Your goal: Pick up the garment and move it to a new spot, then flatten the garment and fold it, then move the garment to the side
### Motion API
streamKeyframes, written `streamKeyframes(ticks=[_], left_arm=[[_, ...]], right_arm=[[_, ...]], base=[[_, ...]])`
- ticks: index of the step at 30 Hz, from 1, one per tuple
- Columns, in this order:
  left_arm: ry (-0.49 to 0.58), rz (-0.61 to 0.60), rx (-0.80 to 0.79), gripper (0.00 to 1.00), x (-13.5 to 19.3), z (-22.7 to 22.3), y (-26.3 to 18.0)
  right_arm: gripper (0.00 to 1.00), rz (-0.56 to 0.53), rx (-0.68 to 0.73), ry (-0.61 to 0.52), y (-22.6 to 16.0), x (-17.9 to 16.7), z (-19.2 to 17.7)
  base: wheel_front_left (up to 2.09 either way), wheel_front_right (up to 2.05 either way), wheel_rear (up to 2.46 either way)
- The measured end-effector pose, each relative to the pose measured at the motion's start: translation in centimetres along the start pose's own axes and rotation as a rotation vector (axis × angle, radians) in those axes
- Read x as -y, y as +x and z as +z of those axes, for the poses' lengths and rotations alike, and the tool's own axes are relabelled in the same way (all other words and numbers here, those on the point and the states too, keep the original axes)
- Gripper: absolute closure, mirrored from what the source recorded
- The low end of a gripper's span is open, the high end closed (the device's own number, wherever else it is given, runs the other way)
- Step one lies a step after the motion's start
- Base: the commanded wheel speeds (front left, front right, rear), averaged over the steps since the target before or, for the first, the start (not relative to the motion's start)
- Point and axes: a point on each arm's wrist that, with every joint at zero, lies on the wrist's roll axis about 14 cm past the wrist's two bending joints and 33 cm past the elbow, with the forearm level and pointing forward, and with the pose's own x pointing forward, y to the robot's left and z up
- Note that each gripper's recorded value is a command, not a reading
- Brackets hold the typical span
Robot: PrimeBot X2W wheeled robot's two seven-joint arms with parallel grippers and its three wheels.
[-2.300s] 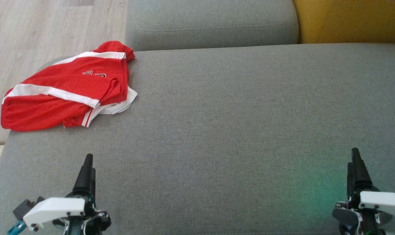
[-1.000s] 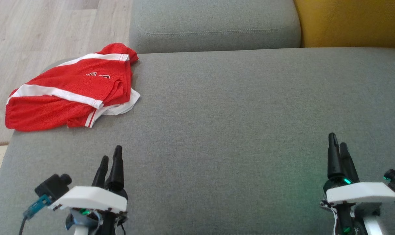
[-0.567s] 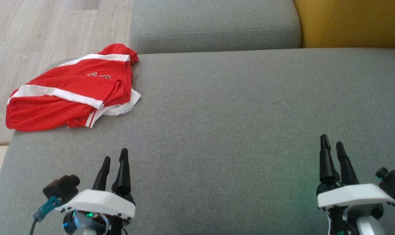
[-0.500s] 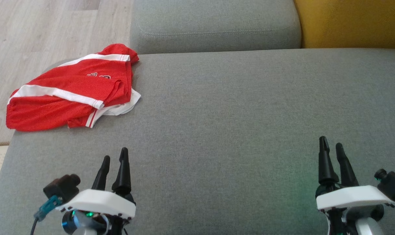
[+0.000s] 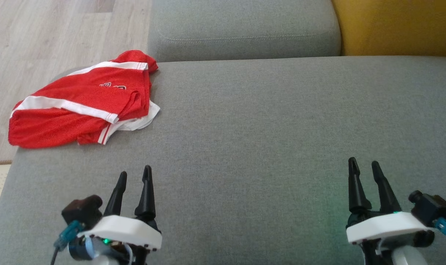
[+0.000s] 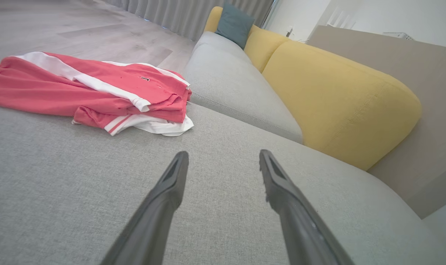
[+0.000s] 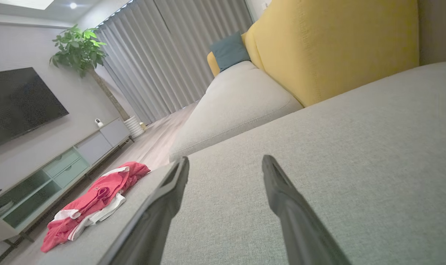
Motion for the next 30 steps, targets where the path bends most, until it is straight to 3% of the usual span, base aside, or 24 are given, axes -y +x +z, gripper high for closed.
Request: streamKeyframes(ticks=[30], left_arm=[[0.337,-0.074,0.076,0.0,1.9,0.1,-1.0]], right_arm=[[0.0,0.115,0.018,-0.349,-0.1,-2.4,-0.6]], base=[[0.0,0.0,0.0]])
